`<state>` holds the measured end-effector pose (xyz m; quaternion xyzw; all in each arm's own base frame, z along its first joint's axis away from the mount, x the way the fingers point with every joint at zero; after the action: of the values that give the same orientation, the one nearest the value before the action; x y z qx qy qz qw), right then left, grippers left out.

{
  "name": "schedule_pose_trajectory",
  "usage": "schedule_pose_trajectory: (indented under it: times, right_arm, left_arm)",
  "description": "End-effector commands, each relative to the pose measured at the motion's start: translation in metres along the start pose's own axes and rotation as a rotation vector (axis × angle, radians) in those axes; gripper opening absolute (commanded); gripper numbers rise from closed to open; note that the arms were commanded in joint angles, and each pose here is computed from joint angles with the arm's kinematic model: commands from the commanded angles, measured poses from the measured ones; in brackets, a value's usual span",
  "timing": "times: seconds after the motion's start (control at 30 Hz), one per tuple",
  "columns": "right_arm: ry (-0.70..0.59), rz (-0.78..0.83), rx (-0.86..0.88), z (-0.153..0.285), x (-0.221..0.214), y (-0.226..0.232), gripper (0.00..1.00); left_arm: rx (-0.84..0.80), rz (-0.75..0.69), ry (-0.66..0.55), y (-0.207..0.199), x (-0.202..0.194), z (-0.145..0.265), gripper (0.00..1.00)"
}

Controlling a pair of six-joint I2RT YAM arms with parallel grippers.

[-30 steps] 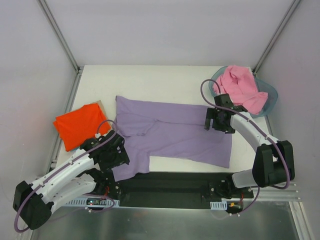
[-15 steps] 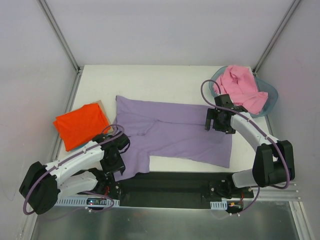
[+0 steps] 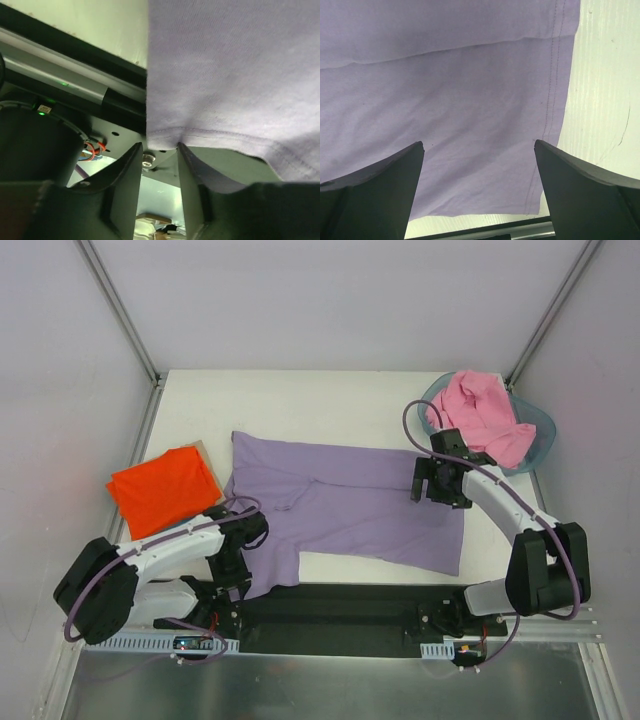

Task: Fold and stack the t-shirts
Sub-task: Grap the side of the flattened tshirt closest away from the robot with both arms

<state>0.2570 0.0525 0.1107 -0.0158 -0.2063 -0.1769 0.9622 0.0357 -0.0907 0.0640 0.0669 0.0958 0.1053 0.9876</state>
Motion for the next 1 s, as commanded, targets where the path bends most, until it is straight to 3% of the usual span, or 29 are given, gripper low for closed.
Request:
schedule_pose_trajectory:
  times: [0.0, 0.2, 0.4, 0.57, 0.77, 0.97]
  right_arm:
    - [-0.039, -0.003, 0.011, 0.013, 0.001, -0.006, 0.97]
    - [-0.056, -0.033, 0.038, 0.022, -0.011, -0.013, 0.97]
    - [-0.013, -0.201, 0.025, 0.033, -0.045, -0.037, 0.97]
    - [0.021, -0.382, 0.153, 0.039, -0.078, -0.046, 0.97]
    - [0.08, -0.543, 0.088, 0.047, -0.112, -0.065, 0.99]
    - [-0.001, -0.669, 0.063, 0.042, -0.121, -0.075, 0.81]
  left_arm:
    - [0.026, -0.018, 0.014, 0.001, -0.001, -0.004, 0.26]
    - [0.0, -0.023, -0.043, -0.003, 0.007, 0.004, 0.0]
    - [-0.067, -0.039, -0.111, -0.009, 0.012, 0.017, 0.0]
    - [-0.139, -0.032, -0.244, -0.009, 0.022, 0.037, 0.0]
    - [-0.254, -0.02, -0.37, -0.01, 0.027, 0.06, 0.0]
    - [-0.318, 0.019, -0.513, -0.008, 0.037, 0.086, 0.0]
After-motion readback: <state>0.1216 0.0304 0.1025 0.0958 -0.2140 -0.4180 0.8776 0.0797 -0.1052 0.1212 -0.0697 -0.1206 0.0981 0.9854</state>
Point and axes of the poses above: each gripper's point midway between its finger pads, its own z axis back along the fingers, its own y axis along the line the jaws close on, x = y × z, the point moved 4 cm from there along z, back along the fingers, and after that the axes turned 12 degrees about -z, right-handed, at the moved point
